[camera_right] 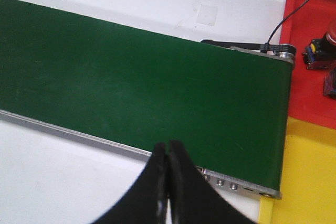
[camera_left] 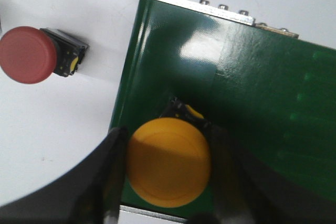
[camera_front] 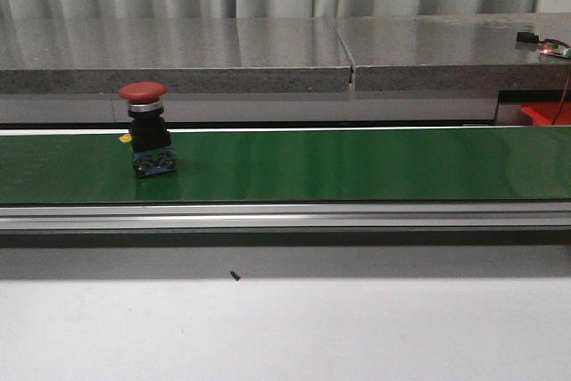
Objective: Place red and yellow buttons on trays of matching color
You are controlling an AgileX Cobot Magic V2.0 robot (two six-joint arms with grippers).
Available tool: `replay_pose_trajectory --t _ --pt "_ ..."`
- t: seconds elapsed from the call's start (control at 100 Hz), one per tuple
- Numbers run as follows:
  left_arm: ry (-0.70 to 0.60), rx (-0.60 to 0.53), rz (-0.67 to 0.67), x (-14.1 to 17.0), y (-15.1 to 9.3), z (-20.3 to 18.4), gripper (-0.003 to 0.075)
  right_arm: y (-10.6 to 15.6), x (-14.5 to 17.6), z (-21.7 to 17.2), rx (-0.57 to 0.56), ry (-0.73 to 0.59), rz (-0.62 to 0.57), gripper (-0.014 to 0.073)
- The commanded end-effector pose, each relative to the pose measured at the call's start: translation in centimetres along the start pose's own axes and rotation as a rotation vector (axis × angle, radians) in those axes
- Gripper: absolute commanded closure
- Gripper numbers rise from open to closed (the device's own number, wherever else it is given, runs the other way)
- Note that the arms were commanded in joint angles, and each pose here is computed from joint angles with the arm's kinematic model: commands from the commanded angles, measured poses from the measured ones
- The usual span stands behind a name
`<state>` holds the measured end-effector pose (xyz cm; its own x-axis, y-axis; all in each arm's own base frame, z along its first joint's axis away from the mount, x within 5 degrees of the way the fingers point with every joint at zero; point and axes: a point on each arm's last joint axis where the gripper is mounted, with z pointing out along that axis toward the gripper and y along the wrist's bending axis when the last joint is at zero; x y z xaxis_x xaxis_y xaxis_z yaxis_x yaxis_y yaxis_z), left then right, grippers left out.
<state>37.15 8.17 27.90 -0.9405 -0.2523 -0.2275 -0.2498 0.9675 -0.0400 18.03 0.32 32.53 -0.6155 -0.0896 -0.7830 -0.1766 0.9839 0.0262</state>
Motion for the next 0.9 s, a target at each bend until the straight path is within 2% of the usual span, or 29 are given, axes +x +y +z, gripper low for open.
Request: replay_pose_trajectory --t 0.0,0.14,0.21,0.25,0.48,0.64,0.76,0.89 --pt "-0.094 0.006 0.016 0.0 -0.3 -2.7 0.0458 0.0 -1.2 -0.8 0.016 -0.082 -0.003 0.0664" --pt "-0.102 0.031 0.024 0.2 -0.6 -3.2 0.0206 0.0 -1.2 -0.8 0.016 -0.082 -0.003 0.0664" --pt "-0.117 0.033 0.031 0.4 -0.9 -4.0 0.0125 0.0 -1.2 -0.8 0.016 -0.082 -0.003 0.0664" --pt "-0.131 0.035 0.041 0.5 -1.1 -4.5 0.0105 0.0 -1.2 -0.8 0.016 -0.082 -0.003 0.0664" --pt "-0.234 0.056 0.102 1.9 -2.9 -8.3 0.0101 0.0 -1.2 -0.8 0.016 -0.082 -0.003 0.0664" --pt "-0.375 0.109 0.194 3.1 -5.1 -11.8 0.0101 0.0 -1.2 -0.8 0.016 -0.082 -0.003 0.0664" --pt "-0.479 0.145 0.287 5.0 -7.2 -14.1 0.0101 0.0 -1.2 -0.8 0.016 -0.082 -0.003 0.0664" --pt "-0.605 0.183 0.349 7.9 -8.3 -15.5 0.0101 0.0 -1.2 -0.8 0.016 -0.082 -0.003 0.0664"
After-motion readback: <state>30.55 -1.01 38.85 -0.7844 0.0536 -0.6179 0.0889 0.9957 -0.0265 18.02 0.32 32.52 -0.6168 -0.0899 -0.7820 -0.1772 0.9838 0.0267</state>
